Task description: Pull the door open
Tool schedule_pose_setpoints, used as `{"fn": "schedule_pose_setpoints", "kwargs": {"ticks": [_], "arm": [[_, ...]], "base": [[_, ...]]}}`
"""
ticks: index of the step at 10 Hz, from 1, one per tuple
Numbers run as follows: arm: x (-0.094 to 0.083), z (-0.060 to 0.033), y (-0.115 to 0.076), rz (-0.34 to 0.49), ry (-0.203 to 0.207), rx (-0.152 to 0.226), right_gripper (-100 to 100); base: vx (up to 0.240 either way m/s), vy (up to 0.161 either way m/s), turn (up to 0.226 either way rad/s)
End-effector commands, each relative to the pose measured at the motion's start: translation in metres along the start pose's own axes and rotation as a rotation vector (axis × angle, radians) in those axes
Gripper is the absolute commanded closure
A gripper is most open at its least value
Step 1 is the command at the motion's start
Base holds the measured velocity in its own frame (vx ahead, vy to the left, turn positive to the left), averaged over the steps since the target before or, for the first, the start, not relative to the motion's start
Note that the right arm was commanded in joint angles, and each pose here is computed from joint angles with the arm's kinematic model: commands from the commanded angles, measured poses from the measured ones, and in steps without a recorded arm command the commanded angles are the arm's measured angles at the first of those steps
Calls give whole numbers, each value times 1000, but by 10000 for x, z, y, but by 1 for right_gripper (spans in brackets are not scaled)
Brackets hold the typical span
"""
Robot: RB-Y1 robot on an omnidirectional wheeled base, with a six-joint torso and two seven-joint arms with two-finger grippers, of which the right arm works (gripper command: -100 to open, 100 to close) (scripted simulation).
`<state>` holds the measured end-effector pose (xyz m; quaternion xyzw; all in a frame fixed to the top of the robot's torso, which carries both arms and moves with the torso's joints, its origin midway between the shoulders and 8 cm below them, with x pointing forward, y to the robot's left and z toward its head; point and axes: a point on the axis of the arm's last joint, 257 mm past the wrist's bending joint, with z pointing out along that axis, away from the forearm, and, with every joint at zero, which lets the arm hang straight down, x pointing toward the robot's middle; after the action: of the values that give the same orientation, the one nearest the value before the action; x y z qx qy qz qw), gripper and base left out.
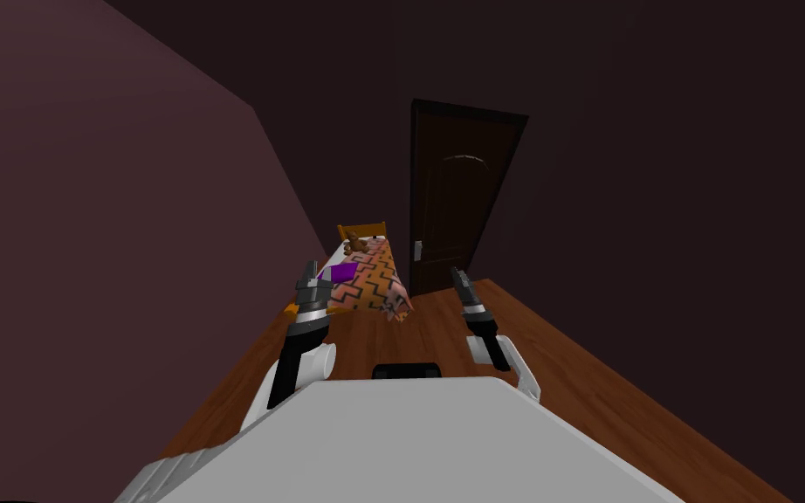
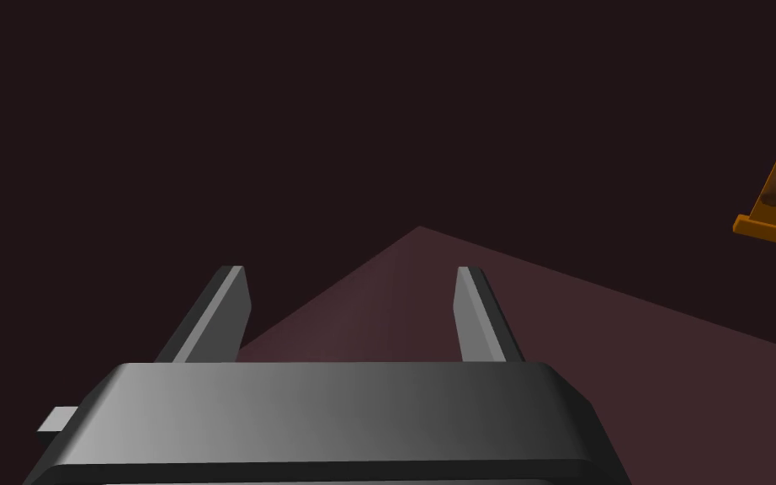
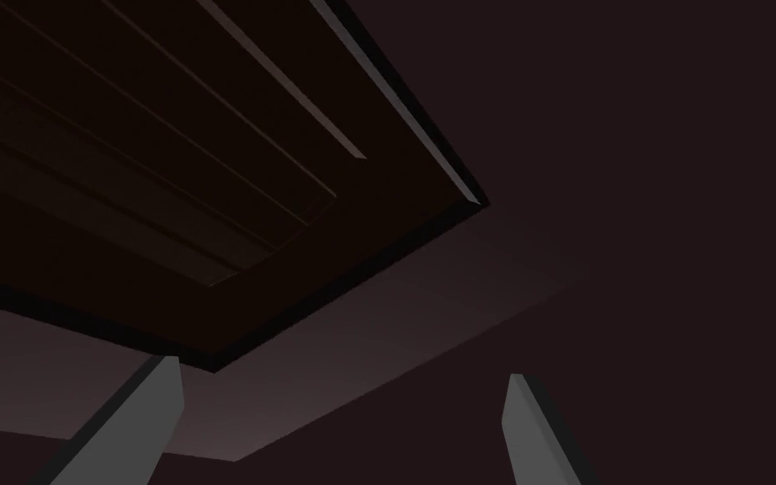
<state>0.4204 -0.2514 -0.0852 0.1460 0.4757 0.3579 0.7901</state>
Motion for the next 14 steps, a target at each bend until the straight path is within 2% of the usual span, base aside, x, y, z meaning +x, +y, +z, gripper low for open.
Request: {"fn": "schedule_pose_setpoints", "kwargs": {"ticks": [1, 9, 10, 14], "arm": [[85, 10, -97, -45, 23, 16, -100], [510, 85, -592, -256, 135, 80, -100], [510, 85, -592, -256, 135, 80, -100], [724, 111, -824, -354, 193, 109, -100]], "base": [[97, -16, 17], [98, -22, 18], [65, -16, 8], [80, -11, 17]]}}
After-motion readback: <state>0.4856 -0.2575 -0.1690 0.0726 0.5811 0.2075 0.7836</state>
